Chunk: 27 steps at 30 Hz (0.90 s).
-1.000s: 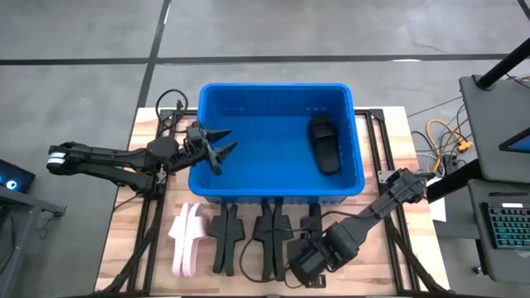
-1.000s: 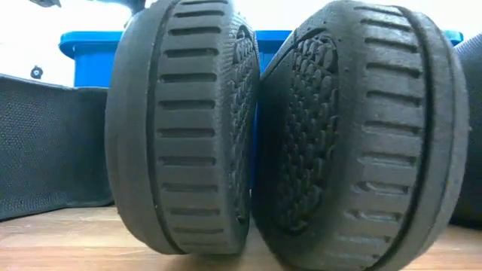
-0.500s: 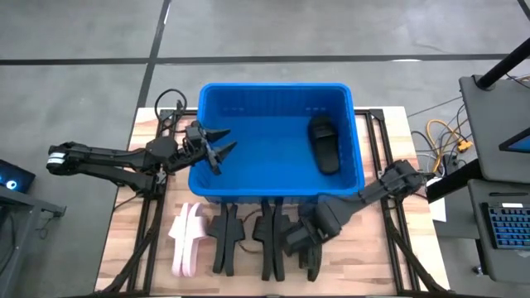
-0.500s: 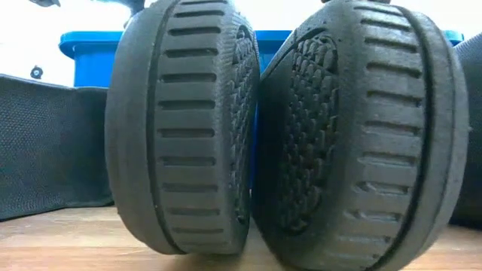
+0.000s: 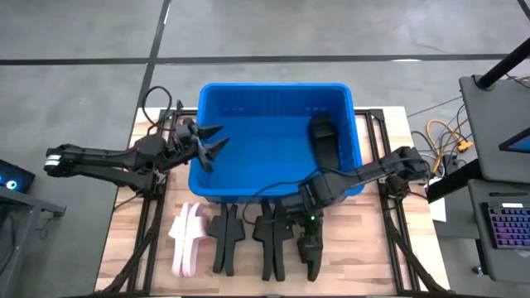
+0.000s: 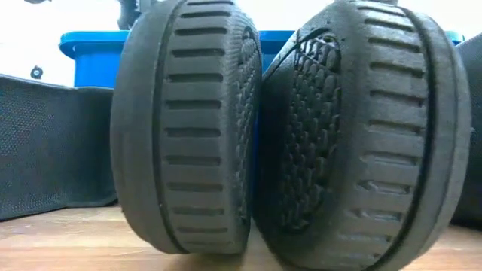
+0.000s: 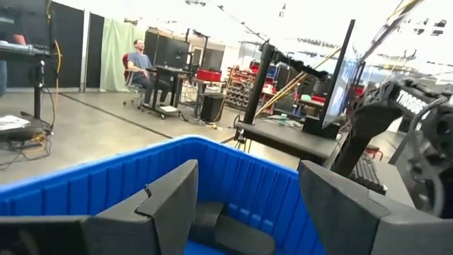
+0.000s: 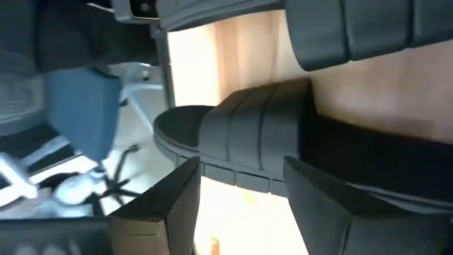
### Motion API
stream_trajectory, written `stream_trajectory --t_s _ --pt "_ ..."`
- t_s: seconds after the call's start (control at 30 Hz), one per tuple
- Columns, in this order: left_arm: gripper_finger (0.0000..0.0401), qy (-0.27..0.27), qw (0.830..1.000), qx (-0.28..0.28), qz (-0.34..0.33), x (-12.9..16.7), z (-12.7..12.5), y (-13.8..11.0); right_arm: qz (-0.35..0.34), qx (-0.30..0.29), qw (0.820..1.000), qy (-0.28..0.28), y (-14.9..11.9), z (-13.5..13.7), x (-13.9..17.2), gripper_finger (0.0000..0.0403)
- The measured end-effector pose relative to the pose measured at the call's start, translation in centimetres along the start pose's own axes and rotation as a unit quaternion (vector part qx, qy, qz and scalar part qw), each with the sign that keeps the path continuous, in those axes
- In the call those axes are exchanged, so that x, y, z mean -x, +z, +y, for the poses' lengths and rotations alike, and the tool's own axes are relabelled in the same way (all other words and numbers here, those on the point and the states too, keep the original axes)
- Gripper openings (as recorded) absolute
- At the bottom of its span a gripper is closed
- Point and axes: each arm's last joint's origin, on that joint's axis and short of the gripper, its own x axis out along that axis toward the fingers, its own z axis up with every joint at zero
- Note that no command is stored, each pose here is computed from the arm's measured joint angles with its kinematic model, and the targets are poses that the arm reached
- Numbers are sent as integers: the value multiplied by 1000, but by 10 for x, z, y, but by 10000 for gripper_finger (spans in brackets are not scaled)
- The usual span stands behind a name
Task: Pick and place slides into bin
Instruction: Put the black slide into the bin
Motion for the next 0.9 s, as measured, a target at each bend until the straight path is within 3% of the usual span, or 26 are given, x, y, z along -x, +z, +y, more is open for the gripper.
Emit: stream_trajectory --t_s 0.23,0.47,0.9 --pt "231 -1 1000 3 -9 4 1 5 -2 32 999 1 2 -8 -5 205" --pt "231 0 1000 1 -5 2 1 2 -13 27 998 -50 1 -12 -17 205" --pt "231 2 1000 -8 12 -4 -1 -5 28 19 998 -58 -13 -11 -40 206"
